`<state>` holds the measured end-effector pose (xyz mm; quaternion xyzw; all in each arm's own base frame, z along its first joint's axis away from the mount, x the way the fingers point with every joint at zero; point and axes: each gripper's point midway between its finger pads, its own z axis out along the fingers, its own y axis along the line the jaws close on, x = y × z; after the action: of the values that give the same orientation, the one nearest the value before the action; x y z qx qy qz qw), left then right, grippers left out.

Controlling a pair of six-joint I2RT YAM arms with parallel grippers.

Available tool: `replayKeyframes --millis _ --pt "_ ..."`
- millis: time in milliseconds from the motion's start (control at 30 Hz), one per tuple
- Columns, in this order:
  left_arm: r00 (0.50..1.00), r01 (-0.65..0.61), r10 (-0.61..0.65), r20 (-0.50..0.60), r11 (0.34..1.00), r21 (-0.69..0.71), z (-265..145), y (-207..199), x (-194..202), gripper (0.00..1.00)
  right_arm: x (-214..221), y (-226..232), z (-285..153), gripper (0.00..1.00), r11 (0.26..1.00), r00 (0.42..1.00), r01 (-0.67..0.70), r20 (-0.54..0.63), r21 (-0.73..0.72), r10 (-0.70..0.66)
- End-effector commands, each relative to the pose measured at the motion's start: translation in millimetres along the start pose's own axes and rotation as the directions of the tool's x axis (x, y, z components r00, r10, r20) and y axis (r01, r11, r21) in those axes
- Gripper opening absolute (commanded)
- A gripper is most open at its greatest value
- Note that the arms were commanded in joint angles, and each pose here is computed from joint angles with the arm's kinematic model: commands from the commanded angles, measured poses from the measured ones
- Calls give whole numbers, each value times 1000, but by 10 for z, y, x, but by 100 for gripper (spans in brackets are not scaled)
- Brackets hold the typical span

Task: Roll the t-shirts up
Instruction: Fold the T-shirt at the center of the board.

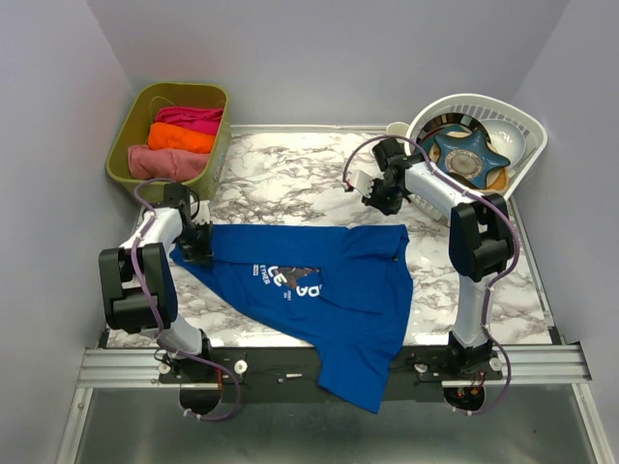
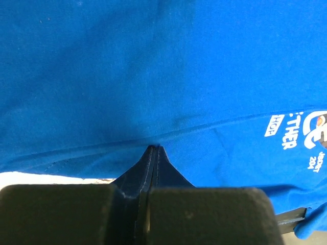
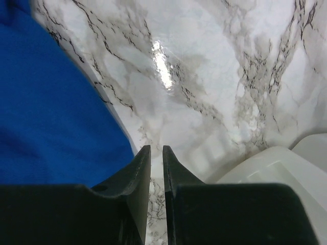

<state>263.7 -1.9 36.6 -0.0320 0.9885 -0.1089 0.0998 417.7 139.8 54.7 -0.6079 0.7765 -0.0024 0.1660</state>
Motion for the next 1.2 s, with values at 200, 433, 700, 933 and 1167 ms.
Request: replayKeyframes --millis 200,433,700,933,1167 --pt "991 -121 125 54 990 -67 -529 20 -58 0 -83 178 -11 23 988 990 132 52 -83 -128" --pt "976 -206 196 -90 971 -120 -842 133 227 0 -113 253 25 24 975 984 172 77 -138 -162" --pt "907 -282 206 -367 944 -170 -1025 368 703 0 -128 249 108 23 972 980 188 90 -139 -176" --pt "828 -385 256 -499 907 -173 -1242 511 1011 0 -136 259 144 24 972 979 190 99 -141 -177" --pt "769 -519 263 -582 788 -330 -1684 889 1182 40 -115 318 170 24 970 979 187 105 -152 -173"
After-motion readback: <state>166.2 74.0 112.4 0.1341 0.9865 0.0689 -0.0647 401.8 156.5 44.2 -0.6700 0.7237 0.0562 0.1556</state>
